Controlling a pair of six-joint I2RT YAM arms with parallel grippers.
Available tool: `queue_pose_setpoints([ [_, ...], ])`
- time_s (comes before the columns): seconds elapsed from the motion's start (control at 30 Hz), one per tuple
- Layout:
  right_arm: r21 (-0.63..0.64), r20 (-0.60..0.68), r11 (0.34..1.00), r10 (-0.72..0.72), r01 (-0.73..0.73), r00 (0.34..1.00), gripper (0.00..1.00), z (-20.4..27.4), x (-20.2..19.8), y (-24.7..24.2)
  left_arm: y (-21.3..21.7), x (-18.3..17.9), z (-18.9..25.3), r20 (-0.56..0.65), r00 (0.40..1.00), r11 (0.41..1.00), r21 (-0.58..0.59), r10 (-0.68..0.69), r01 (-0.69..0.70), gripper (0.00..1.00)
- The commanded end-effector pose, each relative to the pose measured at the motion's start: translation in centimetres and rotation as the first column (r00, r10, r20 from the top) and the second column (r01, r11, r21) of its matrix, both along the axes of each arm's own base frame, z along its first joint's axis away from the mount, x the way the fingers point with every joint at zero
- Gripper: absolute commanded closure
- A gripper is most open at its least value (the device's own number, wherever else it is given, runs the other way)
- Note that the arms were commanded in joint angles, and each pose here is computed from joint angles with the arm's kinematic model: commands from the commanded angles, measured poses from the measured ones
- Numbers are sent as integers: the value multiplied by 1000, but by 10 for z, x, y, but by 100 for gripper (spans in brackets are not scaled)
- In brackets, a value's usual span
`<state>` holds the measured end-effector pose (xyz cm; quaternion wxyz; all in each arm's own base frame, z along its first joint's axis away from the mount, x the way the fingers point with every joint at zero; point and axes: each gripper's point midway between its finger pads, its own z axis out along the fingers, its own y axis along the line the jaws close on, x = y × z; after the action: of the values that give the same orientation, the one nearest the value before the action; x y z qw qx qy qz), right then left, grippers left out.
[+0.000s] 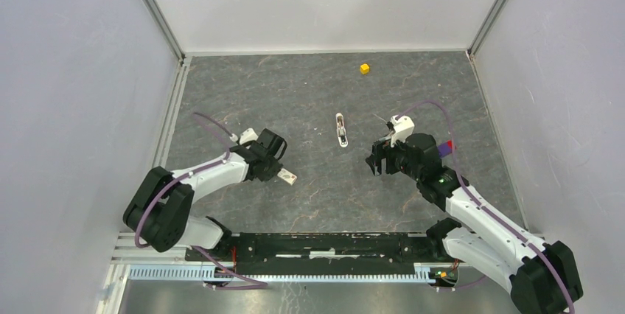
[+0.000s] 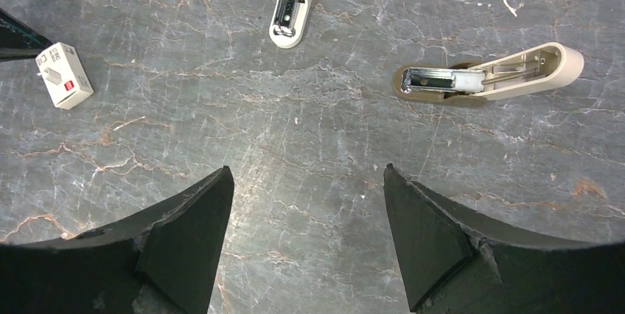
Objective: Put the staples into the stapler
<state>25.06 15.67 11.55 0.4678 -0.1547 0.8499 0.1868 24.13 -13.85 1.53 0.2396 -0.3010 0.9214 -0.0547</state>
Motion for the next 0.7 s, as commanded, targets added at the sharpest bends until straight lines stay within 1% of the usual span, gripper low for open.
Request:
queue_pose_setpoints([
  [0.0, 4, 83, 1000, -16, 15, 996, 19, 28, 12, -1, -25, -27, -14, -79, 997, 995, -100, -1, -7, 84],
  [0.07, 6, 80, 1000, -18, 17, 997, 19, 27, 12, 0, -41, -35, -9, -78, 997, 992, -129, -25, 15, 85],
  [0.2, 6, 71, 1000, -14, 14, 997, 19, 26, 11, 1, -67, -54, 5, -71, 996, 988, -148, -51, 40, 86],
  [0.33, 17, 58, 1000, -18, 17, 998, 19, 26, 10, 1, -80, -69, 16, -52, 996, 987, -149, -70, 62, 85],
  [0.4, 40, 42, 999, -1, -1, 999, 19, 25, 7, 6, -78, -67, 23, -5, 994, 988, -105, -112, 111, 76],
  [0.47, 95, 22, 995, 40, -42, 999, 21, 24, 0, 17, -72, -58, 31, 49, 981, 982, -23, -188, 189, 68],
  [0.5, 126, 4, 990, 65, -65, 998, 22, 22, -5, 23, -72, -51, 37, 89, 967, 971, 12, -240, 240, 64],
  [0.53, 167, -10, 982, 93, -90, 996, 23, 21, -9, 30, -70, -47, 42, 114, 939, 945, 68, -325, 319, 59],
  [0.6, 233, -54, 964, 140, -124, 989, 25, 14, -20, 41, -71, -36, 57, 165, 880, 893, 151, -445, 424, 53],
  [0.63, 273, -47, 951, 163, -144, 986, 26, 18, -21, 48, -74, -33, 66, 195, 845, 865, 176, -498, 470, 51],
  [0.67, 294, -61, 943, 181, -155, 982, 27, 15, -24, 52, -82, -31, 75, 229, 782, 814, 193, -580, 547, 46],
])
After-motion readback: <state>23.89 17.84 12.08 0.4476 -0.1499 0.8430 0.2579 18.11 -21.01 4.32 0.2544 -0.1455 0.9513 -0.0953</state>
